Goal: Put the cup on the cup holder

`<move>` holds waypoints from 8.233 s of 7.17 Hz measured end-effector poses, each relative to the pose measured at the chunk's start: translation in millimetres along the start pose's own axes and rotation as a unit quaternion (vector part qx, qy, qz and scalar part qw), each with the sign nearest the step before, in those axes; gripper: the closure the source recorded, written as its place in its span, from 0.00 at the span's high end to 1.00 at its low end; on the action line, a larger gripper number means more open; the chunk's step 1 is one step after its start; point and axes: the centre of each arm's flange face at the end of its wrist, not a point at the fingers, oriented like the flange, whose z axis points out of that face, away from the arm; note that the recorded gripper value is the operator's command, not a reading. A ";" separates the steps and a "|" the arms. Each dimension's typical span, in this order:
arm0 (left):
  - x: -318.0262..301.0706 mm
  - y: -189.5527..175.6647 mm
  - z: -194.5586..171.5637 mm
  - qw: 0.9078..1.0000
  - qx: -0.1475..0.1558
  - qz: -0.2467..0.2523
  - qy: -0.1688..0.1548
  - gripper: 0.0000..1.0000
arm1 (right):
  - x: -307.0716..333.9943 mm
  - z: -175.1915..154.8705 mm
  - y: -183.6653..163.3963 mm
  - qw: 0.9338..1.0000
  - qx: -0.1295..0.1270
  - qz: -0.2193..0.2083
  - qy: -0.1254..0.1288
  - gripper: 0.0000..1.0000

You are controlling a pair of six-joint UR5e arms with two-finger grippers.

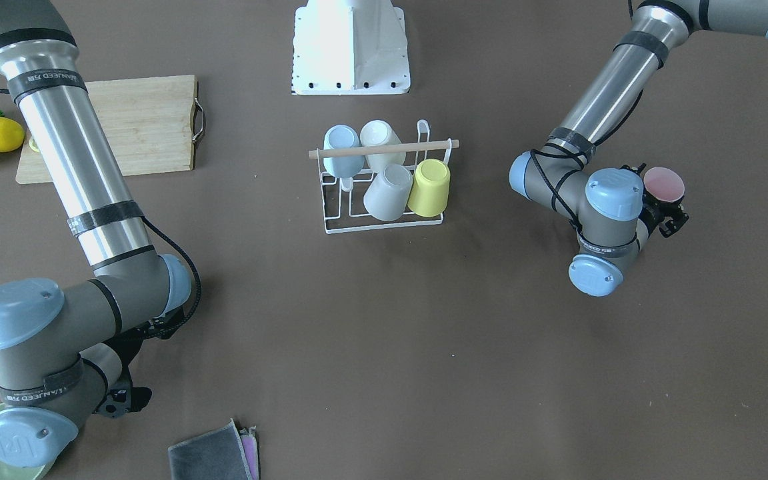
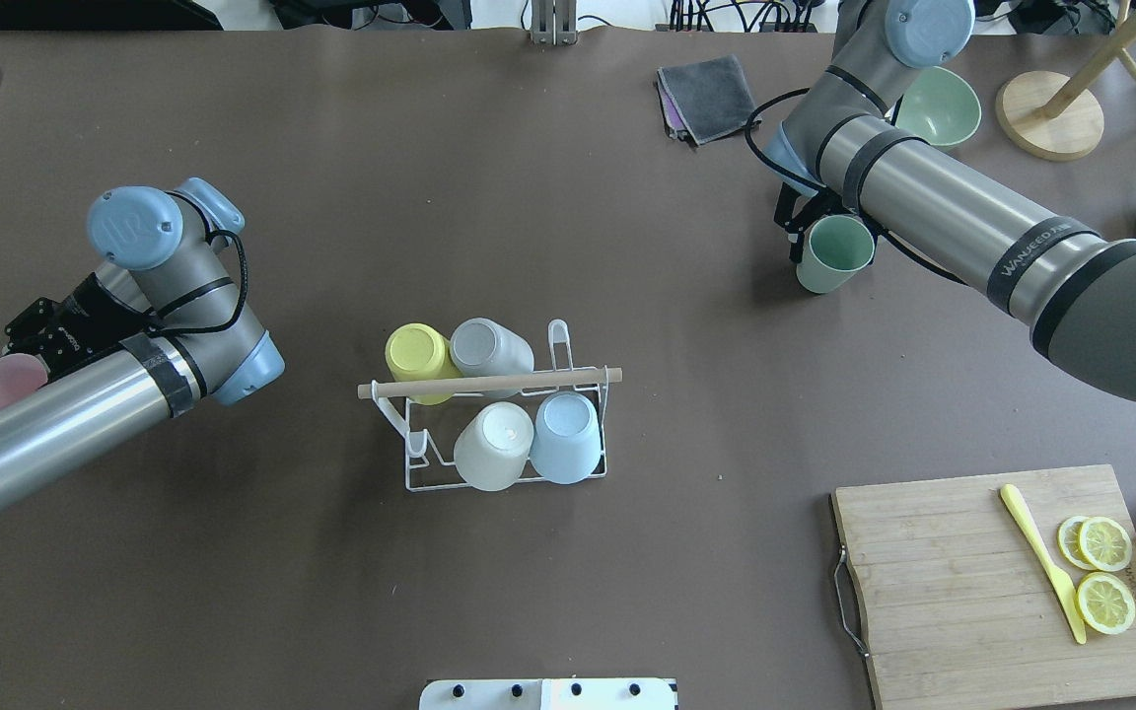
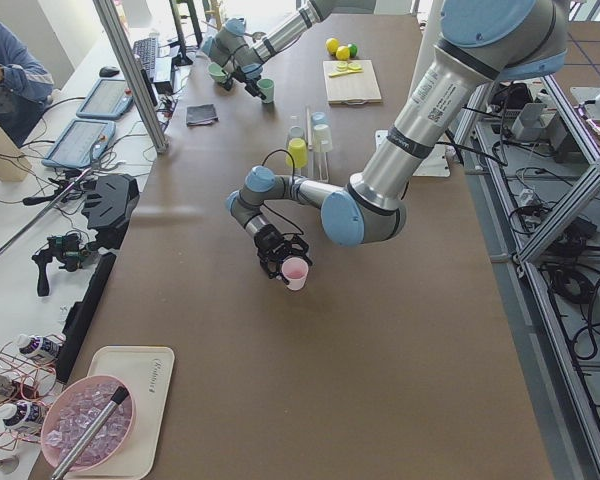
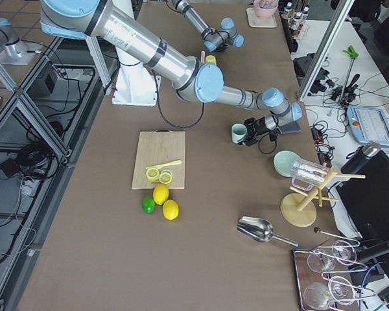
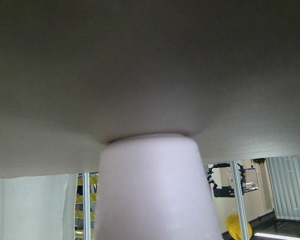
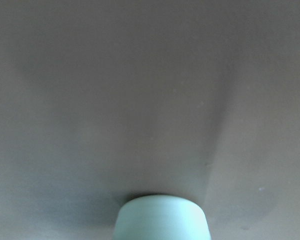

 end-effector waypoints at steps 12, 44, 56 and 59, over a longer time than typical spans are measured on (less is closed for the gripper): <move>37.6 224.5 -136.3 0.887 0.440 -0.028 -0.138 0.66 | -72.1 -106.3 48.6 0.998 0.048 -0.028 -0.018 0.00; 415.1 90.0 -1.9 0.223 0.962 -0.096 -0.128 0.97 | -213.1 127.9 246.6 0.475 0.669 -0.493 -0.290 0.00; 17.6 266.2 -33.7 0.514 0.823 -0.176 -0.165 0.97 | -221.0 156.1 251.1 0.484 0.653 -0.499 -0.299 0.00; -90.4 316.1 20.0 0.607 0.741 -0.282 -0.054 0.97 | -209.2 160.0 251.7 0.482 0.654 -0.500 -0.300 0.00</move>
